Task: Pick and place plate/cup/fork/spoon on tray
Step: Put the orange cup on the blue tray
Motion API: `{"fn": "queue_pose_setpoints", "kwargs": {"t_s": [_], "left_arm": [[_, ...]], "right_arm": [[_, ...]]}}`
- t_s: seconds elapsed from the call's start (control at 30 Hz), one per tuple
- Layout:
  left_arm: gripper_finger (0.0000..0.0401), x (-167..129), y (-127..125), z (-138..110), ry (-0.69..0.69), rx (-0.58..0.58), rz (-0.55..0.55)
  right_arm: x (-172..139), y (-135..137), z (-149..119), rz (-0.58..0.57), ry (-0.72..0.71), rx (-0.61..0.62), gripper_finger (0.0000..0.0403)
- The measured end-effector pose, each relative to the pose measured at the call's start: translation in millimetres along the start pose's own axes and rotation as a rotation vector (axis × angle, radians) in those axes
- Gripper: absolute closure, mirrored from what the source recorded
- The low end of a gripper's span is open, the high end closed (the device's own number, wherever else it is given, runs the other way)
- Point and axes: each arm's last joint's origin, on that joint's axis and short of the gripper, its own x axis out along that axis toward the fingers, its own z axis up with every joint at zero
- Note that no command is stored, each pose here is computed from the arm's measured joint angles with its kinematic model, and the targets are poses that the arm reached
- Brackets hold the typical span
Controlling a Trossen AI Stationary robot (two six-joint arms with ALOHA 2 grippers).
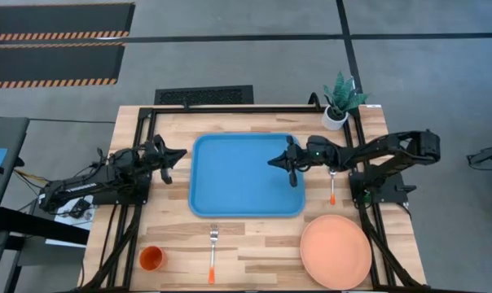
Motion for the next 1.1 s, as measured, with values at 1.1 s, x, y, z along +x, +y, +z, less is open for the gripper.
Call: {"fn": "queue_pose_setpoints", "kwargs": {"t_s": [1.1], "left_arm": [[0.0401, 20.1, -91.1, 21.6, 0.866, 0.088, -0.245]], "right_arm": [[4.1, 23.4, 1.6, -0.001, 0.001, -0.006, 0.0394]]}}
